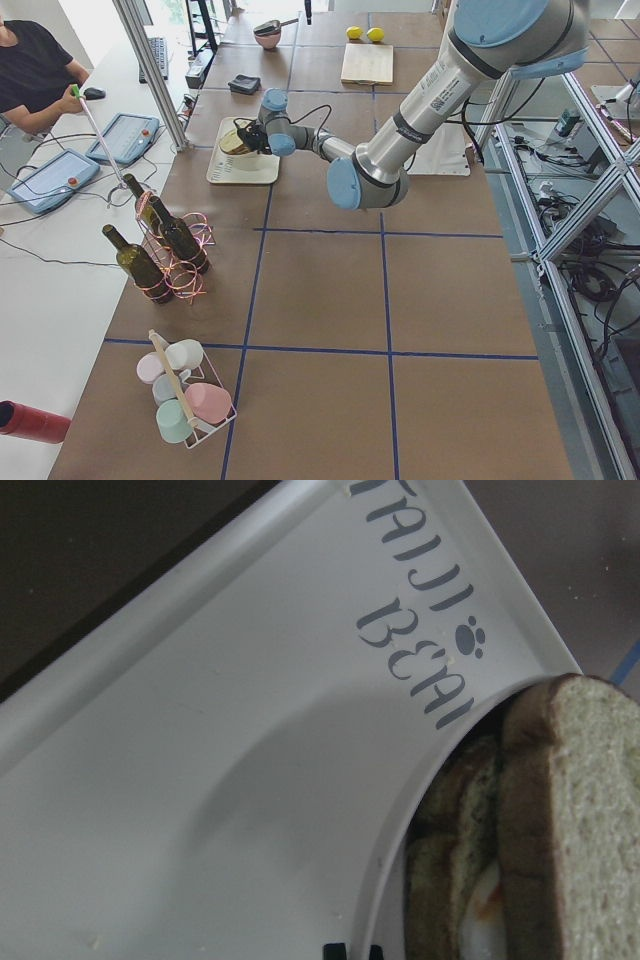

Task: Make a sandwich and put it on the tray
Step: 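Lift the sandwich plate with the left gripper and set it on the tray, then open the left gripper and withdraw the left arm from the tray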

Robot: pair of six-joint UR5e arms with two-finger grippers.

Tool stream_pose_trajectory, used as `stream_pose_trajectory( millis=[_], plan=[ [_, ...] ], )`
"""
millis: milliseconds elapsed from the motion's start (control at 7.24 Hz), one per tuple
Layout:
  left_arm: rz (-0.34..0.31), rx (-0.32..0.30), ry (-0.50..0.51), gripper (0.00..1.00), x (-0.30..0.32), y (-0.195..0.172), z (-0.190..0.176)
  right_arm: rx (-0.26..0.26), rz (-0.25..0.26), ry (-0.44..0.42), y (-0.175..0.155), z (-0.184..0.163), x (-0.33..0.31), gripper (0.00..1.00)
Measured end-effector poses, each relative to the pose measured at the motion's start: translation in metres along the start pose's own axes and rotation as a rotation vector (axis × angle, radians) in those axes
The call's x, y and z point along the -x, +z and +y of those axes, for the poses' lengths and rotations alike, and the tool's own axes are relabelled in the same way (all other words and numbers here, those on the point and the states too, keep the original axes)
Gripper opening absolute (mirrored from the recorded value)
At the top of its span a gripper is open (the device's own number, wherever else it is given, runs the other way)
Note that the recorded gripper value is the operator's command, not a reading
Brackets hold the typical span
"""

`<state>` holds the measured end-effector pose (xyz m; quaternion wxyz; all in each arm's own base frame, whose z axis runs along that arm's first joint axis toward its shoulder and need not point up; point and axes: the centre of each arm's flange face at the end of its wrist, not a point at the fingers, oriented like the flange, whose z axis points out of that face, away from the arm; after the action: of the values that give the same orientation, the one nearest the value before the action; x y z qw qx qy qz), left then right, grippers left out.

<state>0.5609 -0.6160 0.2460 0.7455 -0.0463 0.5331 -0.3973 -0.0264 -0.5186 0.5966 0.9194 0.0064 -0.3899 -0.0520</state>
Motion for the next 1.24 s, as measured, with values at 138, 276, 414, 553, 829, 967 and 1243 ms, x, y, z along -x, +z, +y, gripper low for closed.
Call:
stream_pose_trajectory(
  millis=[138,276,414,553,829,967,1243],
  plan=[
    [0.010,0.003,0.043,1.00,0.004,-0.006,-0.001,-0.002,0.000,-0.002,-0.001,-0.001,0.001,1.00],
    [0.026,0.007,0.099,1.00,0.015,-0.019,-0.005,-0.004,0.001,-0.003,-0.001,-0.002,0.001,1.00],
    [0.044,0.009,0.164,1.00,0.033,-0.037,-0.011,-0.004,0.001,-0.003,-0.001,-0.002,0.001,1.00],
    [0.064,0.007,0.221,1.00,0.049,-0.060,-0.019,-0.003,0.001,-0.002,-0.001,-0.002,0.001,1.00],
    [0.067,-0.020,0.446,1.00,0.073,-0.119,-0.039,-0.004,0.002,-0.001,-0.002,-0.002,0.000,1.00],
    [0.034,-0.046,0.589,1.00,0.086,-0.152,-0.049,-0.005,0.002,0.002,-0.002,-0.001,-0.002,1.00],
    [-0.071,-0.111,0.872,1.00,0.121,-0.205,-0.094,-0.004,0.005,0.001,-0.002,0.000,-0.005,1.00]
  ],
)
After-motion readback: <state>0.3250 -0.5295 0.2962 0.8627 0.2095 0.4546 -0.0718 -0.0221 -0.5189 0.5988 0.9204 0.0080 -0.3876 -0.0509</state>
